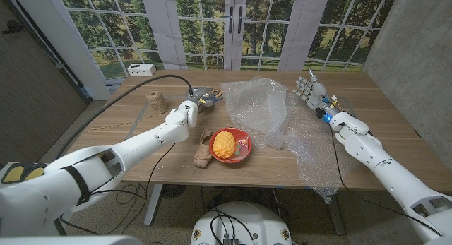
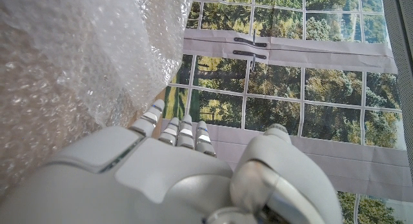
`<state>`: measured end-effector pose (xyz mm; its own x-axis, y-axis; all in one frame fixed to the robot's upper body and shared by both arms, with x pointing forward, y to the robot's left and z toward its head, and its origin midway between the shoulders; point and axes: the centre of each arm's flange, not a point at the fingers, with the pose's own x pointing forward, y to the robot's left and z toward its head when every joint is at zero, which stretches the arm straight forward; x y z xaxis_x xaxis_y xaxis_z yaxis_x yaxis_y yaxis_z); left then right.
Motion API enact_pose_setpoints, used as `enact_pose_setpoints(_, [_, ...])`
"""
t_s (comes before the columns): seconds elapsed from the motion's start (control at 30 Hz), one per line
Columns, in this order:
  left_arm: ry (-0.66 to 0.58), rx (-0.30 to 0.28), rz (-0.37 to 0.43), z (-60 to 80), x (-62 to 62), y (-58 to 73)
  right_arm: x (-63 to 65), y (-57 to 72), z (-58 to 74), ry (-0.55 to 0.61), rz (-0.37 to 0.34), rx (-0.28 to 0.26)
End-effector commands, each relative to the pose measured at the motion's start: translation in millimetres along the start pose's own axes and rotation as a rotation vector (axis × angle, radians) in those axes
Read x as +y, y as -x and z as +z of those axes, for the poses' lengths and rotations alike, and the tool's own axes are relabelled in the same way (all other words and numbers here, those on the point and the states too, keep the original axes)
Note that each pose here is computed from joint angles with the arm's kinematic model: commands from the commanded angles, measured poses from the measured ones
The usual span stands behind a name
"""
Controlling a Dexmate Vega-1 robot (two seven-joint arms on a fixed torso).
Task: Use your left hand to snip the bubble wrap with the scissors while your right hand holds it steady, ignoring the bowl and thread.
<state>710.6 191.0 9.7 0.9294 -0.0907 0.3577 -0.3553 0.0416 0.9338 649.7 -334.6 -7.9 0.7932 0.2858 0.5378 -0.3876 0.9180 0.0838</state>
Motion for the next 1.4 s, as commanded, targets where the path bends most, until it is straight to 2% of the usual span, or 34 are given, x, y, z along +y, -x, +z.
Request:
enact_pose_setpoints(0.03, [0.010,0.000,0.003,-1.3,-0.5,-0.5,2.3,-0.3,-0.5,-0.012,0.003,-0.001])
enact_pose_setpoints(0.53, [0.006,0.002,0.003,-1.8,-1.7,-2.8,2.9,-1.9,-0.3,-0.016,0.002,0.001])
enact_pose_setpoints(1.4, [-0.013,-0.016,-0.015,10.3,-2.0,-9.1,-6.9,0.6,-1.3,-0.047,-0.011,-0.004])
